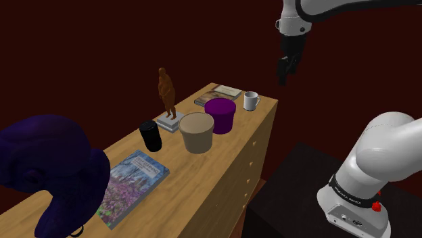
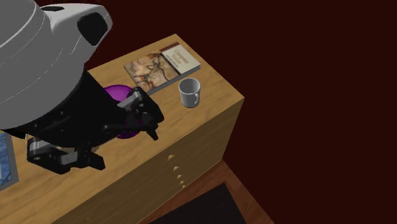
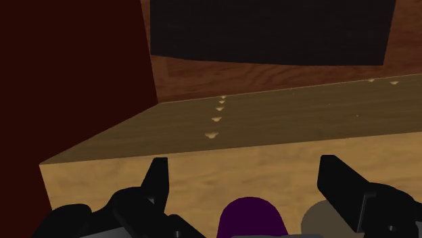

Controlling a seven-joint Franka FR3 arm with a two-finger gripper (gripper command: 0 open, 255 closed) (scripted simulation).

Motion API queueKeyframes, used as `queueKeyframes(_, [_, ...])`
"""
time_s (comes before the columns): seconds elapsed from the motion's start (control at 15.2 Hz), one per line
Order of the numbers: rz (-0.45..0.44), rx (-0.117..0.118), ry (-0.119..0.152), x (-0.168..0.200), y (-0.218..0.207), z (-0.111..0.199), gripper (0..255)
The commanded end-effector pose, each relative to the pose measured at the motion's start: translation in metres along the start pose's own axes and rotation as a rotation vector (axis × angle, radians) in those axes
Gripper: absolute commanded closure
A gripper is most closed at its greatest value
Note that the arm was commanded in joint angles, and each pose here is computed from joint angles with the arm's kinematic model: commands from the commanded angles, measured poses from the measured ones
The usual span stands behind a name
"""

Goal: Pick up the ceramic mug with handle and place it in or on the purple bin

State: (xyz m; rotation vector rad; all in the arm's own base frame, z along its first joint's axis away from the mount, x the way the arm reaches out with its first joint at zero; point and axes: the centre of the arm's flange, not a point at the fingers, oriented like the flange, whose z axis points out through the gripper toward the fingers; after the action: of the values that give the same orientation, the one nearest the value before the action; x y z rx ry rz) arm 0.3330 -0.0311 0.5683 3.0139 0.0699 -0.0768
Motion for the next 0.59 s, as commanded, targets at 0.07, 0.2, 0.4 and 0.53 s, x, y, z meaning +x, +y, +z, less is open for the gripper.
queueKeyframes(0.07, [-0.001, 0.004, 0.01, 0.027, 0.018, 0.026, 0])
queueKeyframes(0.2, [-0.001, 0.007, 0.015, 0.044, 0.03, 0.041, 0])
queueKeyframes(0.4, [-0.002, 0.011, 0.022, 0.07, 0.047, 0.065, 0])
queueKeyframes(0.53, [-0.002, 0.014, 0.027, 0.087, 0.059, 0.081, 0])
